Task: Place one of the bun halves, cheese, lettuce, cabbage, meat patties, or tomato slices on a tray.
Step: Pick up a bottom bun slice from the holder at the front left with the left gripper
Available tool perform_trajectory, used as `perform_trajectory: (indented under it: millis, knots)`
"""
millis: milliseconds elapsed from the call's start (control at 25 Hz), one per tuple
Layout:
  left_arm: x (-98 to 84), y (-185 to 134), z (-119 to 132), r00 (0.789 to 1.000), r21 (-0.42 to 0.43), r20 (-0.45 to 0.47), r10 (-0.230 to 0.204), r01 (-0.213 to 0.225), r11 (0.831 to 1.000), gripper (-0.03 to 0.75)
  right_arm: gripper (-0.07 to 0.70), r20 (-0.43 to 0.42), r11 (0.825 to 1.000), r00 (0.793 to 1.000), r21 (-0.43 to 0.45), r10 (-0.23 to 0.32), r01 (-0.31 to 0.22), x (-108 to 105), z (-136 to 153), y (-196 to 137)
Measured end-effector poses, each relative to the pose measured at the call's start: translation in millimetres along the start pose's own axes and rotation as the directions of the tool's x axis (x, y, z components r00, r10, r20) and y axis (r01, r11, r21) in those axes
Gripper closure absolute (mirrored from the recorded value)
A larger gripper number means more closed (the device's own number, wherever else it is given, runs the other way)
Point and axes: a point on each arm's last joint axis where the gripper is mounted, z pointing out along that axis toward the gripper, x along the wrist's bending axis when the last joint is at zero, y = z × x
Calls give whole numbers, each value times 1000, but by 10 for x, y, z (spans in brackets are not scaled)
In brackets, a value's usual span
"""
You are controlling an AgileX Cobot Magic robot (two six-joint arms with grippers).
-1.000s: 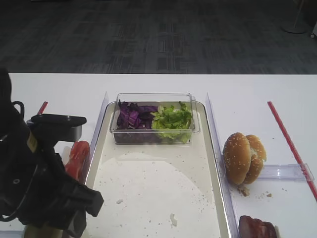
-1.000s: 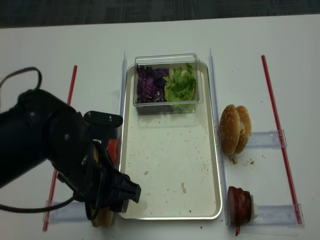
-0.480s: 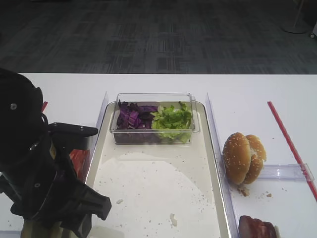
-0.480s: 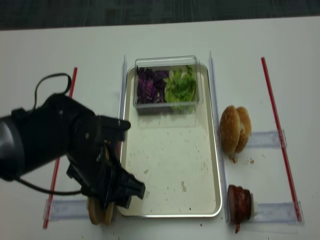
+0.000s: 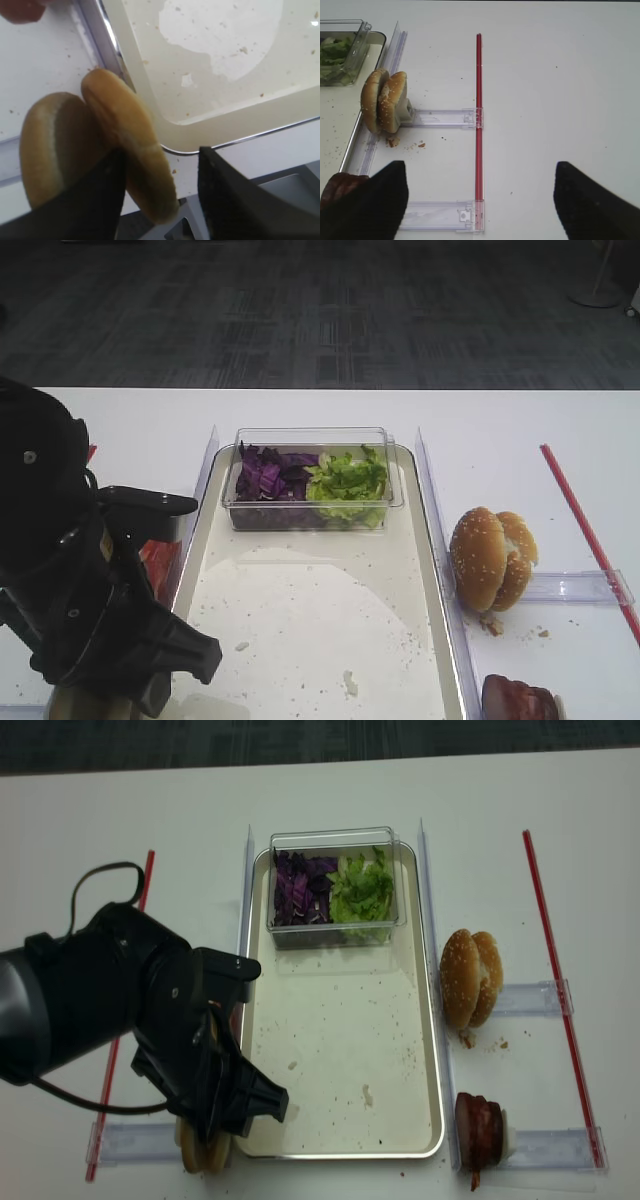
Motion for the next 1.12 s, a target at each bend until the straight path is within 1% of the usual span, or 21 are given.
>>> perform_trajectory:
  millis: [200, 480, 720, 1120]
  knots:
    - [23, 8, -1, 1000, -9, -25, -7, 7, 1000, 450, 18, 0, 1000, 1000, 0, 0, 0, 0, 0, 0]
    - [37, 14, -1, 999, -15, -40, 1, -1, 1000, 522, 18, 0, 1000, 1000, 0, -2, 2, 0, 0, 0]
    - [39, 9, -2, 999, -10, -43, -1, 0, 1000, 552, 18, 0, 1000, 1000, 0, -2, 2, 0, 0, 0]
    - [46, 0, -2, 999, 1, -50, -1, 1, 1000, 676, 18, 0, 1000, 1000, 0, -2, 2, 0, 0, 0]
